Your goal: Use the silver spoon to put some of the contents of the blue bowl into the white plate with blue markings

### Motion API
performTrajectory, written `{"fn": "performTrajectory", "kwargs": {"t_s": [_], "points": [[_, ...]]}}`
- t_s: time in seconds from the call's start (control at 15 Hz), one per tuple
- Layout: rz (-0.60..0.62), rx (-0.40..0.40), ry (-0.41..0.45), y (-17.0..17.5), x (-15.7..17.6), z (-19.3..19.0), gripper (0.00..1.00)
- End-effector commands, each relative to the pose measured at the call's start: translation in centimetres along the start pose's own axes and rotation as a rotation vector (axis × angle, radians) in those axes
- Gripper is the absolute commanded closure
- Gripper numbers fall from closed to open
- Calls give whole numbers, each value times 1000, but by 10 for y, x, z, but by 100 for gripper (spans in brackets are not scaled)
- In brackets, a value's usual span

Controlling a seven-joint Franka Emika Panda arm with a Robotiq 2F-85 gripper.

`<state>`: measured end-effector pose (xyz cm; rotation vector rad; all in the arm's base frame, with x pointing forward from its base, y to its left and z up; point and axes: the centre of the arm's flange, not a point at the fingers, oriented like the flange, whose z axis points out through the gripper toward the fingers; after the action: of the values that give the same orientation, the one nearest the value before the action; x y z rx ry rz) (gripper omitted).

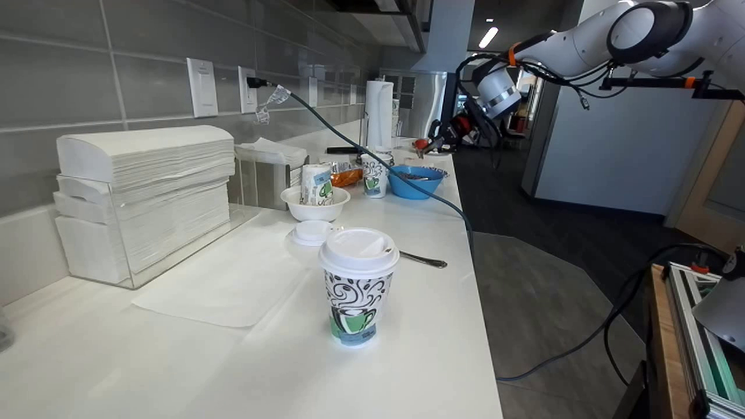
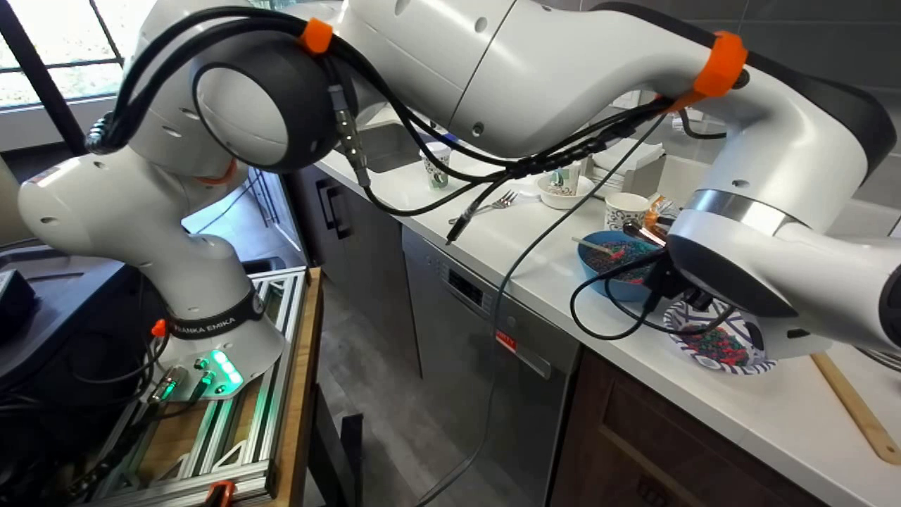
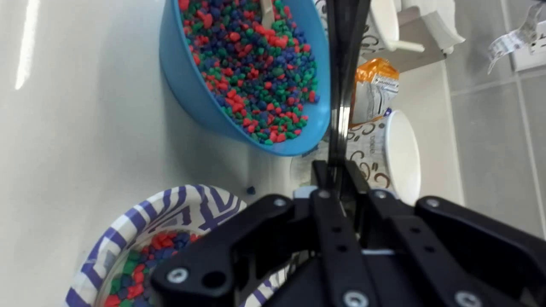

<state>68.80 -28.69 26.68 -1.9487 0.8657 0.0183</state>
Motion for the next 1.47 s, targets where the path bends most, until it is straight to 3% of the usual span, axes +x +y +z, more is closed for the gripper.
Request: {"fn": "performTrajectory", "kwargs": {"t_s": [0.0, 0.67, 0.87, 1.0, 1.4], "points": [[-27, 85, -110, 14, -13, -9, 97], [-22, 109, -160, 31, -12, -24, 97], [-45, 21, -128, 21, -20, -13, 97], [-126, -47, -125, 4, -36, 1, 97], [-325, -293, -181, -34, -76, 56, 97]]}}
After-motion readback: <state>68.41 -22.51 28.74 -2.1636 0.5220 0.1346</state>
